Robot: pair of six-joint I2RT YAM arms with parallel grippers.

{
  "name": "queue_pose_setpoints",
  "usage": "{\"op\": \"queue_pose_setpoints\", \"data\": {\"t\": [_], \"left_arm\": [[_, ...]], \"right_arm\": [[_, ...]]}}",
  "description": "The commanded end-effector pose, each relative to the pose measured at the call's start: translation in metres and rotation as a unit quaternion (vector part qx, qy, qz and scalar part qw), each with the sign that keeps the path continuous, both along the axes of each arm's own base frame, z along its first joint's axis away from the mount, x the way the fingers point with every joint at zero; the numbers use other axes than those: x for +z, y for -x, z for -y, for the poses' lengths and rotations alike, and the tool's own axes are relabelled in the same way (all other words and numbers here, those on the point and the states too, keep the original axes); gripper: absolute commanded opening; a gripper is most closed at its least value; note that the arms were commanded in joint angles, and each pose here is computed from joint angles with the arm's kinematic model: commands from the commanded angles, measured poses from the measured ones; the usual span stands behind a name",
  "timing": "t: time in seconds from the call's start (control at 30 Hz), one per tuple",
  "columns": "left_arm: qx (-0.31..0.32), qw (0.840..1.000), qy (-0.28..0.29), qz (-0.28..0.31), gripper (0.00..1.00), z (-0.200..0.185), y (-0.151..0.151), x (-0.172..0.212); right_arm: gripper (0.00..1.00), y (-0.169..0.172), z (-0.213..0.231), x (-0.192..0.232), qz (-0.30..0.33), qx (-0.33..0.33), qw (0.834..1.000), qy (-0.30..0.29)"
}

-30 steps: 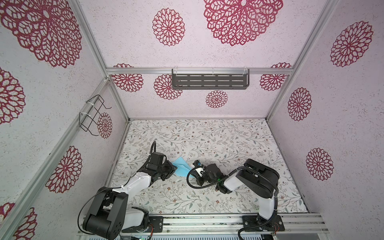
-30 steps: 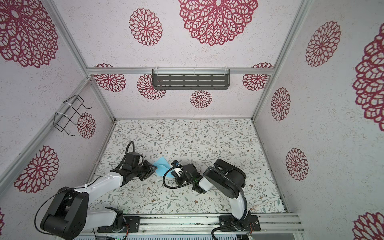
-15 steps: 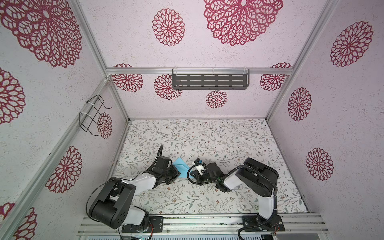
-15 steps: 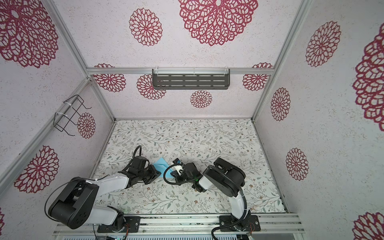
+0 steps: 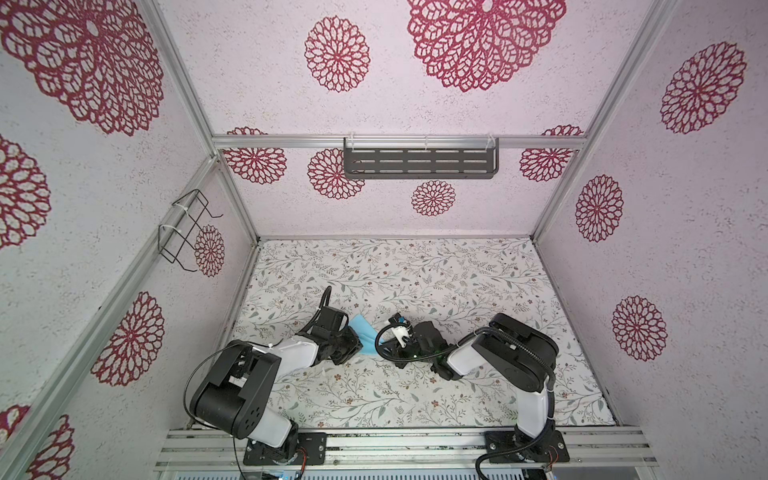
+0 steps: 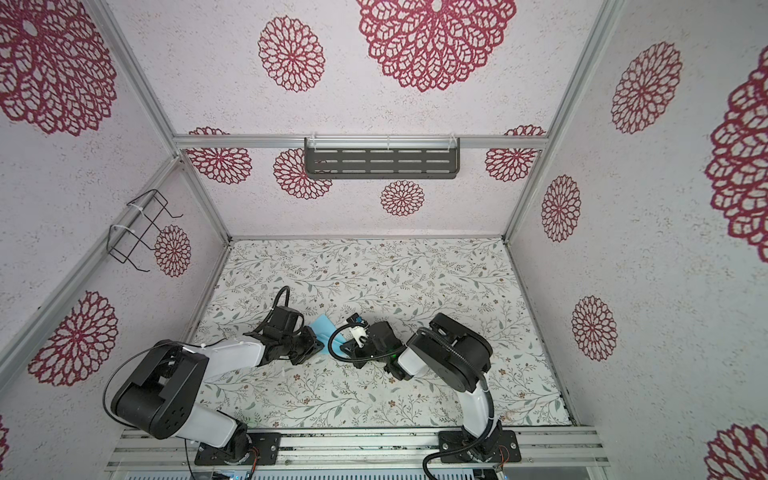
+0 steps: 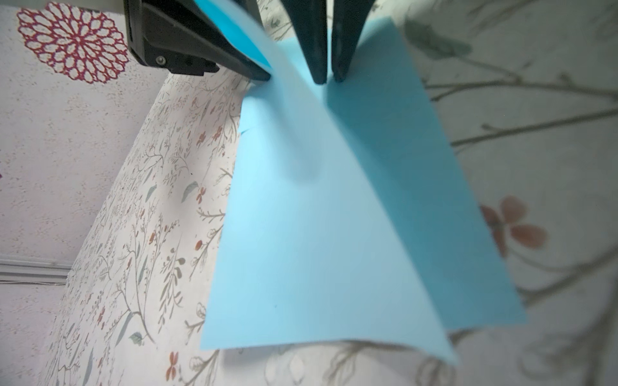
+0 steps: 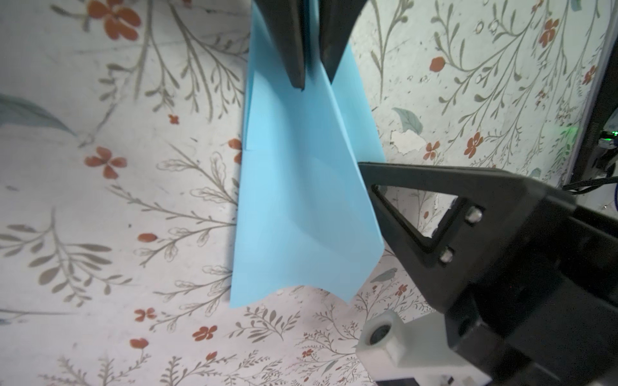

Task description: Fold a paper plane with a square sheet of paper (pick it up from the middle)

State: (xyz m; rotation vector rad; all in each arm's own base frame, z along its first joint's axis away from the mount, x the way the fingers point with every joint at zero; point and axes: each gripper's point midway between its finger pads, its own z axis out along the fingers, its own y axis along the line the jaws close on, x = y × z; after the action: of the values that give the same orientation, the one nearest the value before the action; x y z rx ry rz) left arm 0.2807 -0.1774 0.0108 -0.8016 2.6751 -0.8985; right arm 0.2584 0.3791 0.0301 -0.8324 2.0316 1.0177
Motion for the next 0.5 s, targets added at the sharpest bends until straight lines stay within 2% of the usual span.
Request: {"op": "queue_pose_setpoints", "data": {"t": [0.0,0.3,0.47], "left_arm": [[-0.009,0.999,-0.025,-0.020,0.09,-0.005,0.006,-0.012],[-0.021,0.999,-0.028,0.000,0.09,-0.002,-0.004,-0.004],[-0.025,0.999,-0.001,0.034,0.14,0.006,-0.013,0.015]], "right_arm": [[0.14,-0.003,-0.005,0.019,-0.007,0.010,1.000,-0.024],[0.07,-0.002,-0.006,0.012,-0.040,0.015,0.999,-0.019],[0.05,-0.002,-0.006,0.008,-0.061,0.010,0.998,-0.017]]}}
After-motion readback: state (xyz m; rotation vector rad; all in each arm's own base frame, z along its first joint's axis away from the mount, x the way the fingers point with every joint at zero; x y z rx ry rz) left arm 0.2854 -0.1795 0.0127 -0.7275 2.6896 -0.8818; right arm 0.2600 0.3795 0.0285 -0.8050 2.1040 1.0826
